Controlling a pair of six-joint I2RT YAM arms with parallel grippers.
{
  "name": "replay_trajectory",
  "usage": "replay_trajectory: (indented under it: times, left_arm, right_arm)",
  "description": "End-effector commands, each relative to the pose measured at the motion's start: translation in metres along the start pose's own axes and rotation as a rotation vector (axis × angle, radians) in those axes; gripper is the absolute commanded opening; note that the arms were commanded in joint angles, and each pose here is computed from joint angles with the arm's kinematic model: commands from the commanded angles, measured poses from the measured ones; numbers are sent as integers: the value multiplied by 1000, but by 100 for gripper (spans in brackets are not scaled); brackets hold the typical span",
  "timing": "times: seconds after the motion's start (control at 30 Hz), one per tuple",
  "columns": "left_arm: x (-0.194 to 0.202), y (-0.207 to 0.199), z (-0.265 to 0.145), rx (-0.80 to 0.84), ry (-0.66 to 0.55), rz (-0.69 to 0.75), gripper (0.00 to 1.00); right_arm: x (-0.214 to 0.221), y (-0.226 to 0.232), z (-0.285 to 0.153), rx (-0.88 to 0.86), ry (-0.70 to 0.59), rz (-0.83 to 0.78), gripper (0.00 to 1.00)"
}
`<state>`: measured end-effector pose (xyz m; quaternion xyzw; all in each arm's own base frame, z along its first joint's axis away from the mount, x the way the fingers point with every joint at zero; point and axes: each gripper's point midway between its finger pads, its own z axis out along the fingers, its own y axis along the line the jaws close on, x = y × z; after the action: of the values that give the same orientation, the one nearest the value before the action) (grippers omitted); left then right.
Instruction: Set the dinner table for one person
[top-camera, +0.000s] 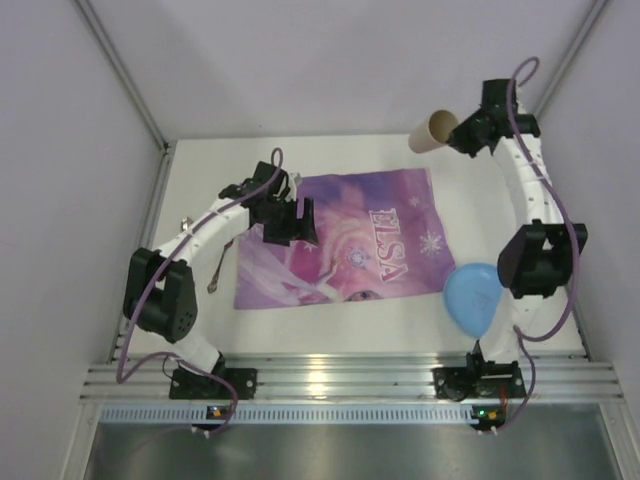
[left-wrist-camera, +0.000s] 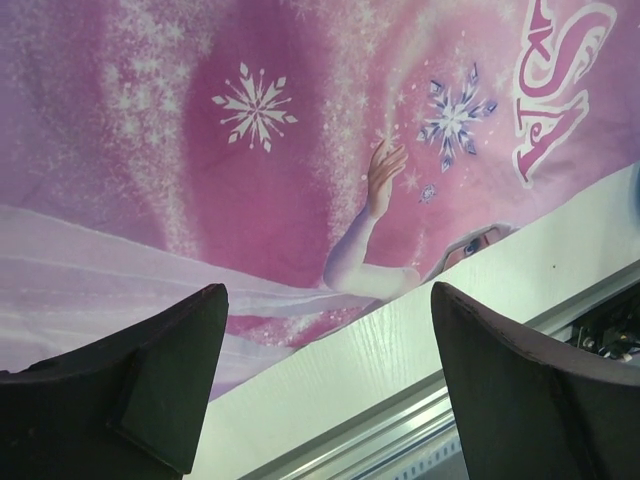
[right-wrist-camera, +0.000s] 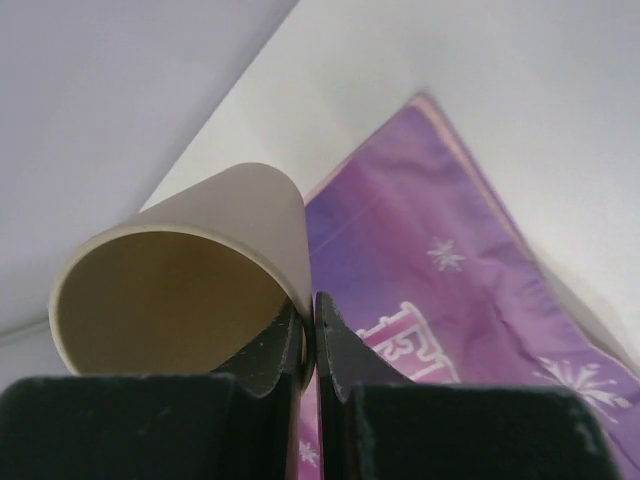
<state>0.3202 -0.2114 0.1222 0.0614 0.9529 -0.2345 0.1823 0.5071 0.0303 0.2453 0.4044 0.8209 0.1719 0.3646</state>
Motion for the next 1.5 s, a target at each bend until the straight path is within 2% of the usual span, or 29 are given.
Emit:
replay_trajectory:
  times: [0.0,0.03,0.07,0.1,0.4,0.63,0.83,0.93,0.97,1.03,1.07,1.1,1.17,1.23,1.27,1.47]
  left_arm:
    - [-3,-3,-29,-28,-37,20,88]
    - [-3,-2,-32,-35,-40,18,88]
    - [-2,-3,-39,-37,-52,20,88]
    - [1,0,-41,-52,-56,19,88]
    - [22,12,-66,-105,-110,15,88]
    - [24,11,-69,-102,-124,15,88]
    - [17,8,-71,-95,-121,39,88]
    - [18,7,-74,-92,-118,44,88]
    - [18,7,-74,-92,-118,46,88]
    - [20,7,-76,-95,-119,49,88]
    - [21,8,-76,-98,-116,53,88]
    - [22,10,-76,-102,-114,53,88]
    - [23,10,-77,-102,-113,55,88]
    - [24,10,-77,-101,-111,54,89]
    - [23,9,-77,-99,-112,55,88]
    - [19,7,-76,-99,-100,58,89]
  right_arm:
    - [52,23,8,75,120,-220,0]
    - [60,12,28,162,111,-259,0]
    - [67,27,18,158,103,-306,0]
    - [74,23,28,190,107,-328,0]
    - [62,-5,25,374,4,-428,0]
    - [82,-28,23,437,85,-469,0]
    - [110,-39,38,397,168,-449,1]
    - [112,-46,39,420,172,-456,8]
    - [109,-49,38,426,169,-452,15]
    - [104,-50,34,425,156,-448,24]
    - [101,-49,32,422,147,-442,30]
    - [96,-47,27,410,133,-436,43]
    - [90,-43,23,394,114,-432,61]
    - [85,-33,16,352,105,-447,66]
    - [85,-29,15,332,109,-452,73]
    - [81,9,-8,138,119,-517,92]
